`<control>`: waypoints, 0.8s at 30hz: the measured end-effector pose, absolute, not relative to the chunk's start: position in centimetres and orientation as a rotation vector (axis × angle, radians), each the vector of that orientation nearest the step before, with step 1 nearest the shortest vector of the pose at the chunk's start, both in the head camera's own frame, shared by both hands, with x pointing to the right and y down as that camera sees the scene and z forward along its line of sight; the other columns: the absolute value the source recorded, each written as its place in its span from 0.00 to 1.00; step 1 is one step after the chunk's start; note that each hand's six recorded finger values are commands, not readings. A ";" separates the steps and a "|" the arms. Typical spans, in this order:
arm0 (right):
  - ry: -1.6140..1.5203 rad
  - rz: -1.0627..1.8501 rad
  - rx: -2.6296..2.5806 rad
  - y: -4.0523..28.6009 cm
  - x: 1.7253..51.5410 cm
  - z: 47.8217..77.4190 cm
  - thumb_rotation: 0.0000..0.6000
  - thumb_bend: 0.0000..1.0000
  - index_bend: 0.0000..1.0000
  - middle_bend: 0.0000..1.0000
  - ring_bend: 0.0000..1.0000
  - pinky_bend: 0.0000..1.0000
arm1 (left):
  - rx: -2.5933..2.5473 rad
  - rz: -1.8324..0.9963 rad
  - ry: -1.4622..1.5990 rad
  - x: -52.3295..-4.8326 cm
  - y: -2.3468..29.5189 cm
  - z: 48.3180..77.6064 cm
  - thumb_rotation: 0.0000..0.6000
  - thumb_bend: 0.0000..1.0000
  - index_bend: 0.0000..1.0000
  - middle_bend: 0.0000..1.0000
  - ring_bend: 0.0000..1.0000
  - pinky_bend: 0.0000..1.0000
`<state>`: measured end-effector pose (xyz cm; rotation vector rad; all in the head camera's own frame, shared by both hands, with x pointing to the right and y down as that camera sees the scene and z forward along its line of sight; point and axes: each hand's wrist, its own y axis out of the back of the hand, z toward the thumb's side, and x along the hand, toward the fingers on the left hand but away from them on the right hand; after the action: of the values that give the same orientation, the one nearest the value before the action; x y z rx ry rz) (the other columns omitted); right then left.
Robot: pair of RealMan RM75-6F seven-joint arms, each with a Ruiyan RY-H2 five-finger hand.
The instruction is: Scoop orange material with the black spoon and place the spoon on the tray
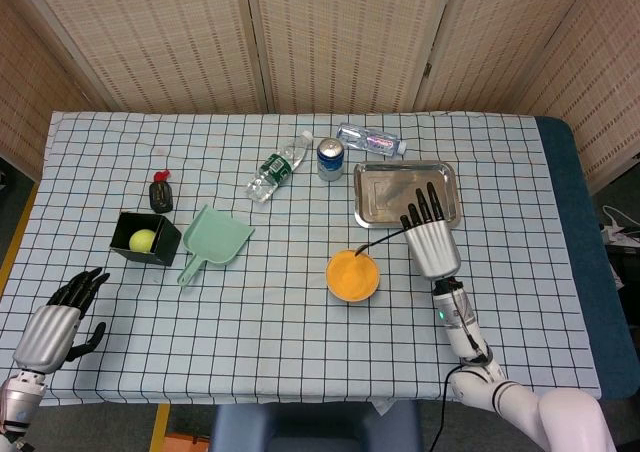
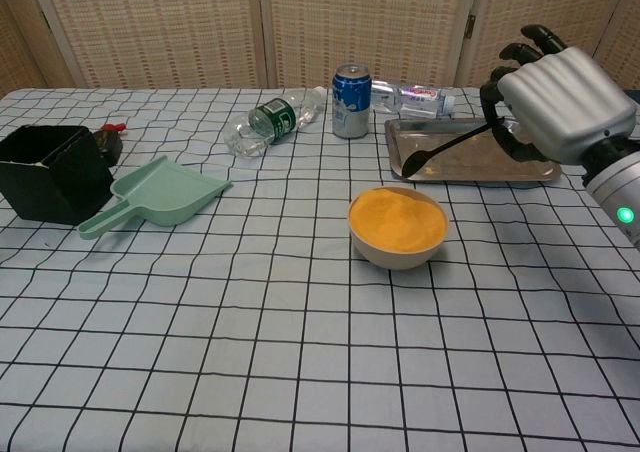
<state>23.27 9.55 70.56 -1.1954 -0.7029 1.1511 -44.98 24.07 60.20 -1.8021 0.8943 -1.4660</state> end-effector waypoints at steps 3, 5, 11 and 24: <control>-0.711 1.214 -1.189 8.1 23.7 71.3 1.00 0.52 1.00 0.39 0.12 0.04 | -1.806 -1.467 0.886 -44.8 24.1 60.4 1.00 0.46 0.00 0.00 0.00 0.17; -0.709 1.250 -1.175 7.2 24.0 71.8 1.00 0.52 1.00 0.39 0.12 0.04 | -1.809 -1.467 0.881 -44.7 24.1 60.5 1.00 0.46 0.00 0.00 0.00 0.17; -0.695 1.357 -1.116 4.9 25.4 73.1 1.00 0.52 1.00 0.39 0.12 0.04 | -1.806 -1.489 0.874 -45.0 24.1 60.9 1.00 0.46 0.00 0.00 0.00 0.17; -0.706 1.586 -1.180 2.3 25.8 76.7 1.00 0.52 1.00 0.39 0.12 0.04 | -1.779 -1.514 0.881 -45.4 23.7 61.4 1.00 0.46 0.00 0.00 0.00 0.17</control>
<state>25.84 2.32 76.70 -1.1803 -0.7057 1.5859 -45.44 23.73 61.35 -1.7791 0.8806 -1.5138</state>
